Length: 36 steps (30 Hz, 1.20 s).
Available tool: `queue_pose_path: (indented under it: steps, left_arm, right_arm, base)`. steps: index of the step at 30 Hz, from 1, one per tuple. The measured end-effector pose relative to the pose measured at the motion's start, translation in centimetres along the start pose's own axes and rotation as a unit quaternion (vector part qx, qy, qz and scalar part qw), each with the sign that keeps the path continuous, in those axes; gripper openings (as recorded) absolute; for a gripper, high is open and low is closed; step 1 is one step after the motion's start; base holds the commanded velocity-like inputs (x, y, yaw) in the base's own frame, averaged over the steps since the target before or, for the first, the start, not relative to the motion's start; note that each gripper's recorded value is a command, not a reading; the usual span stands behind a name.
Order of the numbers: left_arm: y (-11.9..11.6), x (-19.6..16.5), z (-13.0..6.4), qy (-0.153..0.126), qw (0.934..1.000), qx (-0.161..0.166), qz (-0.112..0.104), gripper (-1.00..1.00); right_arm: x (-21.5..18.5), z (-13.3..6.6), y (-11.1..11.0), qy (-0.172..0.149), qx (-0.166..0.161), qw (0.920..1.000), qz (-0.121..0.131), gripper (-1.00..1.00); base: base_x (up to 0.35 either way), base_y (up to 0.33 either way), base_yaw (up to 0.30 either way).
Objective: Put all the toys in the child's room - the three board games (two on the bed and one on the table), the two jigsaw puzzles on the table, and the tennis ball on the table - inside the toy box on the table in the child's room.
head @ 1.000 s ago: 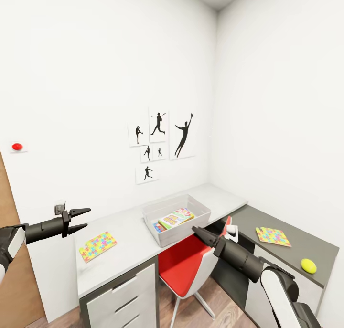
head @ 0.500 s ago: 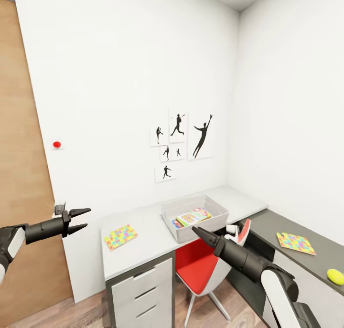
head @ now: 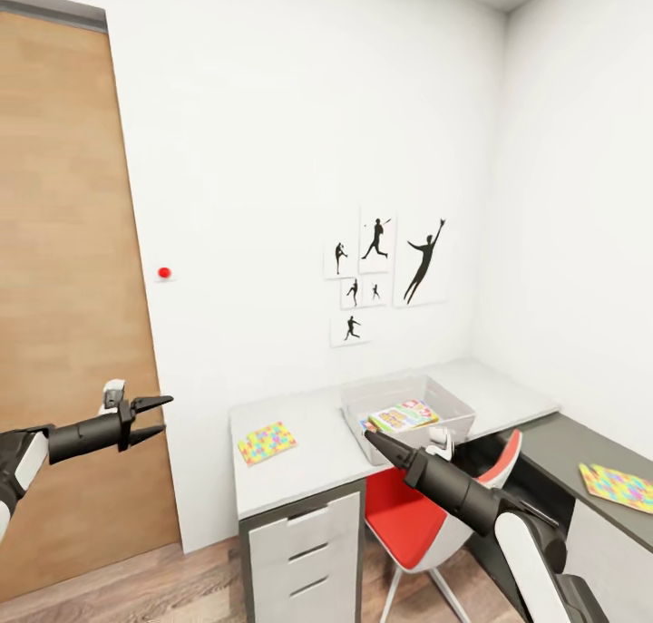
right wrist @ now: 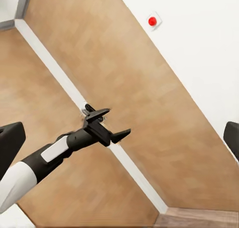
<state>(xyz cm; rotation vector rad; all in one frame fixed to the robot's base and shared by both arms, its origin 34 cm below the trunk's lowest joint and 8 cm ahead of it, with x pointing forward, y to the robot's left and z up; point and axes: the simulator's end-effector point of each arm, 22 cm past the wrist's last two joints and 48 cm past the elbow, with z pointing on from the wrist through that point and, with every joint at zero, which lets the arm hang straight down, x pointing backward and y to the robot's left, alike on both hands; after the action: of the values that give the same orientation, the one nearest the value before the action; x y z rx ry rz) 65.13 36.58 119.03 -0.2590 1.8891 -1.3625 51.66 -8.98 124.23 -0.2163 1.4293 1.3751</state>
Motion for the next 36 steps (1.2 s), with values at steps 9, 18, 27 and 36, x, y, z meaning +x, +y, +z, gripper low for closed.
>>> queue_pose_path:
  steps: [9, 18, 27, 36]
  left_arm:
    - [-0.1, 0.0, 0.0, 0.0, 1.0, 0.0, 0.002, 1.0]
    - [-0.1, 0.0, 0.0, -0.001, 1.0, 0.0, 0.003, 1.0]
    - [0.1, 0.0, 0.1, 0.0, 1.0, -0.001, 0.002, 1.0]
    - [0.5, 0.1, 0.3, 0.002, 1.0, -0.003, -0.002, 1.0]
  right_arm:
    - [0.0, 0.0, -0.8, 0.001, 0.02, 0.9998, 0.0, 1.0]
    - [0.0, 0.0, -1.0, 0.001, 0.026, 0.9997, -0.001, 1.0]
    - [0.2, 0.1, -1.3, 0.003, 0.03, 0.9996, 0.001, 1.0]
    - [0.4, 0.1, -2.0, 0.004, 0.038, 0.9993, 0.005, 1.0]
  base:
    - [0.018, 0.0, 0.273]
    - [0.069, 0.0, 0.089]
    - [0.061, 0.011, 0.007]
    - [0.008, 0.14, 0.001]
